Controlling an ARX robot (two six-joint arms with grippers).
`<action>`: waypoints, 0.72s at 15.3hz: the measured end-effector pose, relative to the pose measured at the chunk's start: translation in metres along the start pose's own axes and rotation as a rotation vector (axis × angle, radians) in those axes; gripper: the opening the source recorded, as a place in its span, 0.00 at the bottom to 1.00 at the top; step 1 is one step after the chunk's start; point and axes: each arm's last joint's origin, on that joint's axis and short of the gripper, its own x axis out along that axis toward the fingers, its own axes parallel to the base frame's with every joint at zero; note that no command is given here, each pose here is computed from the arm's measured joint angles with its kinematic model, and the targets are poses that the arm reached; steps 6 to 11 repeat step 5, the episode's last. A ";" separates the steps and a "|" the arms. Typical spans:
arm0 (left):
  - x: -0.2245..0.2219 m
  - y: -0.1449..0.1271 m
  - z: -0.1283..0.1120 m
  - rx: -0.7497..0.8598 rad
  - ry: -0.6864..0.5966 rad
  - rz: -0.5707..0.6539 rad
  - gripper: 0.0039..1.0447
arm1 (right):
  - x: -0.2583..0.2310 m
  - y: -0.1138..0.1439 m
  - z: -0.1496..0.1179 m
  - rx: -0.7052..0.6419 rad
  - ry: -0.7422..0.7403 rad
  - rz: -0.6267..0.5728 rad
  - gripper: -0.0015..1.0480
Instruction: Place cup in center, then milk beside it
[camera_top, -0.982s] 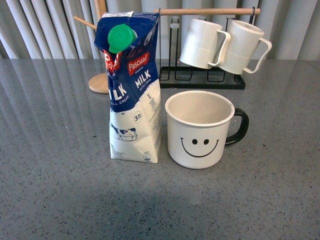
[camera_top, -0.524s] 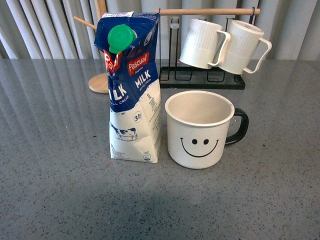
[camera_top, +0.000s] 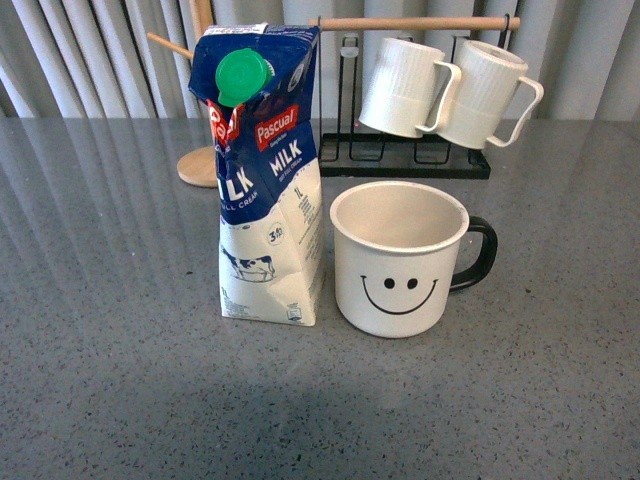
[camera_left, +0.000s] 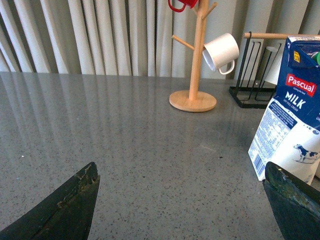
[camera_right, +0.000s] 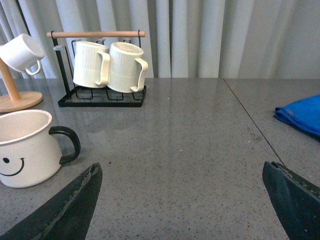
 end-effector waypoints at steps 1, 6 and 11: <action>0.000 0.000 0.000 0.000 0.000 0.000 0.94 | 0.000 0.000 0.000 0.000 0.000 0.000 0.94; 0.000 0.000 0.000 0.000 0.000 0.000 0.94 | 0.000 0.000 0.000 0.000 0.000 0.000 0.94; 0.000 0.000 0.000 0.000 0.000 0.000 0.94 | 0.000 0.000 0.000 0.000 0.000 0.000 0.94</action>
